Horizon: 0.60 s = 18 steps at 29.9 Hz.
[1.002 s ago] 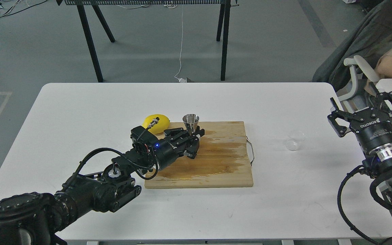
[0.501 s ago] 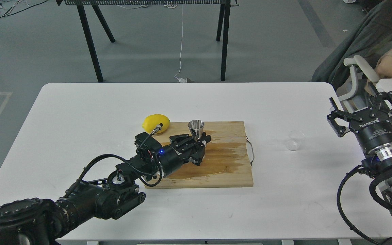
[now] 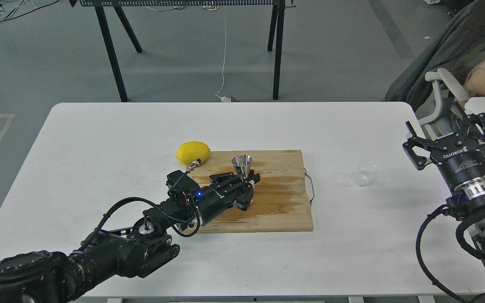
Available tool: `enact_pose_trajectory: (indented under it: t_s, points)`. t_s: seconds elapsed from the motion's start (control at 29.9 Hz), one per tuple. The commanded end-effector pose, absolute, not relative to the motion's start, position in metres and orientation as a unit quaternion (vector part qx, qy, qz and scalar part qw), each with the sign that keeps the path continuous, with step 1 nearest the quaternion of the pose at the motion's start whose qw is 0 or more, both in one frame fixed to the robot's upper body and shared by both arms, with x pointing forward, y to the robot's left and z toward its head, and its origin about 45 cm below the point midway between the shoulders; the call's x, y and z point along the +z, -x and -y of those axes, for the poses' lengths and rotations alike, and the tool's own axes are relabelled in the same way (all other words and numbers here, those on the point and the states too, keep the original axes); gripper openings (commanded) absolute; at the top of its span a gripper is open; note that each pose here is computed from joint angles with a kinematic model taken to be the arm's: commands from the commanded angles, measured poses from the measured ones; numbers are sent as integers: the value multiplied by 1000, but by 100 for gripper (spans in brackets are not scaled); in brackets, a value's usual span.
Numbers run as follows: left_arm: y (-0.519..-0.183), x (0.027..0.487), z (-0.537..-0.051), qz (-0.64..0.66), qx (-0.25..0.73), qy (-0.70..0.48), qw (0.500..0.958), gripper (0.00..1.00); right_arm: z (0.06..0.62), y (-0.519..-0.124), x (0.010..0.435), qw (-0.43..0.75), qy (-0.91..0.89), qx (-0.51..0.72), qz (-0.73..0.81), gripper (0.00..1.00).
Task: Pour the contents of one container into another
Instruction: 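Lower the held jigger onto the middle of the wooden board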
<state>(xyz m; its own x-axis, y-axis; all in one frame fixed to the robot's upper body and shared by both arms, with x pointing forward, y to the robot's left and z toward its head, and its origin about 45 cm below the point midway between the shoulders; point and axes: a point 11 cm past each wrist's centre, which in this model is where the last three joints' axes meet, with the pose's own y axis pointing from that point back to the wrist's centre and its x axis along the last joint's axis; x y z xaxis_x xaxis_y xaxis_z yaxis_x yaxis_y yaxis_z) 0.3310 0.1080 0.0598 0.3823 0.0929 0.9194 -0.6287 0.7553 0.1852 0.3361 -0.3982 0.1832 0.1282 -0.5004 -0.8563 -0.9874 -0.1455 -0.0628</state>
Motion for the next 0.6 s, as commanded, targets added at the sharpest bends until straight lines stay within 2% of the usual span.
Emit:
enact_pose_trajectory:
  t_s: [0.0, 0.33, 0.5, 0.57]
  points:
    - [-332, 58, -110, 506, 229, -268, 787, 24, 398, -336, 183, 343, 668, 355, -557, 99]
    - [-331, 57, -111, 506, 228, -271, 787, 30, 401, -336, 183, 343, 667, 354, -559, 99]
    - [-331, 57, -111, 506, 228, -271, 787, 49, 400, -336, 183, 342, 667, 354, -559, 99]
    - [-330, 56, -112, 505, 227, -272, 787, 64, 400, -335, 182, 342, 667, 355, -559, 99]
